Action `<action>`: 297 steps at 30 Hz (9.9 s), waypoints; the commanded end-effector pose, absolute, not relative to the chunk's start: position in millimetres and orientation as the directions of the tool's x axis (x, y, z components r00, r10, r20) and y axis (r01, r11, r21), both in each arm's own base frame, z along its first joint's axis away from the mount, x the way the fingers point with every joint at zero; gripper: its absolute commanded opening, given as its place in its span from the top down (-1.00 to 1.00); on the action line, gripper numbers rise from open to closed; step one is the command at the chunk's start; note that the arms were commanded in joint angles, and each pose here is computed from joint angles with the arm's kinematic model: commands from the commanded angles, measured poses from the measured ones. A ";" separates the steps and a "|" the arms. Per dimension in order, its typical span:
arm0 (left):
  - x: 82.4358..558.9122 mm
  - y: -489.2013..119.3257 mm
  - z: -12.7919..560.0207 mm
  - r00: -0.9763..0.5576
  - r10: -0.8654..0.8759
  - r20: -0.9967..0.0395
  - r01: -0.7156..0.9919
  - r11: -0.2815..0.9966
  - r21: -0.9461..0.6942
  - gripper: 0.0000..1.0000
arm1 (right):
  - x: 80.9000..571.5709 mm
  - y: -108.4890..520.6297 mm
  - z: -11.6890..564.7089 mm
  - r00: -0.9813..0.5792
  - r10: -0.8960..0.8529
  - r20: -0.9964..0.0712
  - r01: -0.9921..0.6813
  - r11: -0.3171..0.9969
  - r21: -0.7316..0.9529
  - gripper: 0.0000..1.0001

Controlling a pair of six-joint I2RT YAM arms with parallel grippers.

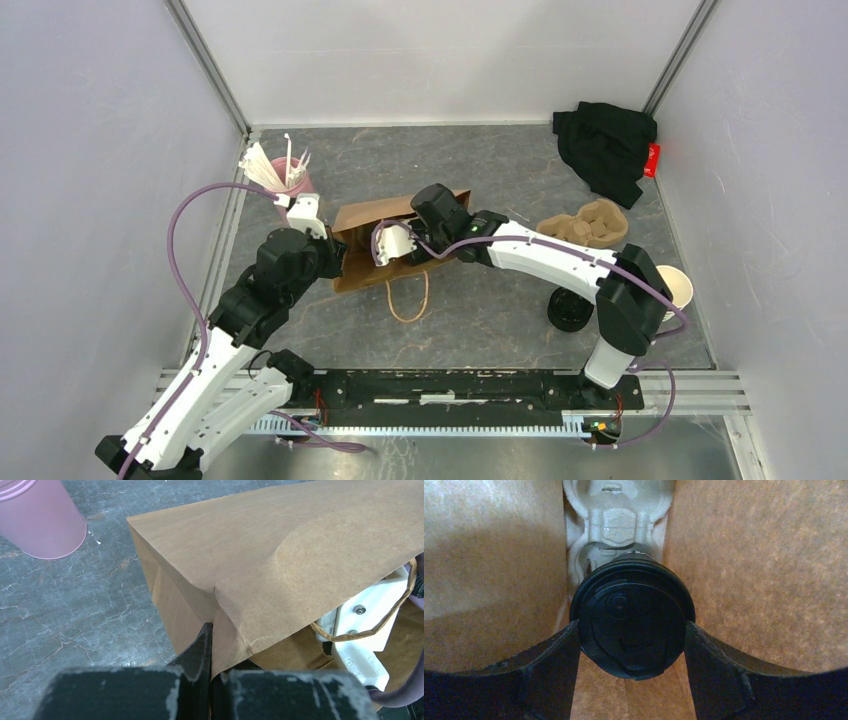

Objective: Pack the takeout coffee

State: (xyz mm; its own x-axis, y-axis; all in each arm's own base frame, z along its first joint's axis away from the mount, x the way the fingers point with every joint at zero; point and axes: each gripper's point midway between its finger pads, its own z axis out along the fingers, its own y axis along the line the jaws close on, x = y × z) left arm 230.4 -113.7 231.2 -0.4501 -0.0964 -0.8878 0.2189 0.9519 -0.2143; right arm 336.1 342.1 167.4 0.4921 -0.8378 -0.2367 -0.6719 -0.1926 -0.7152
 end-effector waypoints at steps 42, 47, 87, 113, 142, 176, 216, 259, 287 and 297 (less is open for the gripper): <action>232.6 -110.8 233.1 -0.476 -0.039 -0.879 0.220 0.962 -0.162 0.96 | 296.0 358.1 204.3 0.429 -0.771 -0.472 -0.815 -0.105 -0.570 1.00; 232.5 -112.6 235.0 -0.471 -0.026 -0.882 0.238 0.959 -0.156 0.96 | 284.5 372.2 188.7 0.437 -0.751 -0.495 -0.834 -0.131 -0.536 1.00; 231.4 -117.4 235.7 -0.472 -0.015 -0.882 0.267 0.950 -0.159 0.96 | 264.3 405.7 173.8 0.450 -0.692 -0.564 -0.847 -0.130 -0.516 1.00; 230.1 -117.0 237.2 -0.474 -0.025 -0.880 0.262 0.950 -0.168 0.96 | 315.1 366.1 200.6 0.405 -0.794 -0.454 -0.734 0.014 -0.679 1.00; 230.2 -115.5 241.1 -0.473 -0.012 -0.881 0.263 0.952 -0.154 0.96 | 339.9 380.8 167.2 0.512 -0.725 -0.461 -0.737 -0.094 -0.670 1.00; 224.8 -126.0 254.5 -0.495 -0.027 -0.869 0.302 0.932 -0.201 0.96 | 354.7 390.1 159.9 0.485 -0.729 -0.483 -0.732 -0.036 -0.681 1.00; 198.6 -150.0 270.4 -0.747 -0.048 -0.663 0.252 0.903 -0.349 0.96 | 250.1 344.0 136.1 0.141 -0.848 -0.510 -0.973 -0.025 -0.228 1.00; 230.9 -89.9 344.4 -0.535 -0.114 -0.837 0.046 0.985 -0.164 -0.10 | 251.2 257.3 13.6 -0.084 -0.995 -0.059 -0.993 0.088 -0.076 1.00; 216.8 -81.6 359.3 -0.458 -0.161 -0.874 0.063 0.975 -0.212 -0.10 | 262.8 350.9 148.2 -0.113 -0.903 -0.415 -0.972 0.186 -0.141 -0.96; 215.7 -85.1 358.7 -0.454 -0.152 -0.878 0.092 0.972 -0.216 -0.10 | 256.9 349.6 198.1 -0.143 -0.847 -0.513 -0.950 0.262 -0.168 -0.96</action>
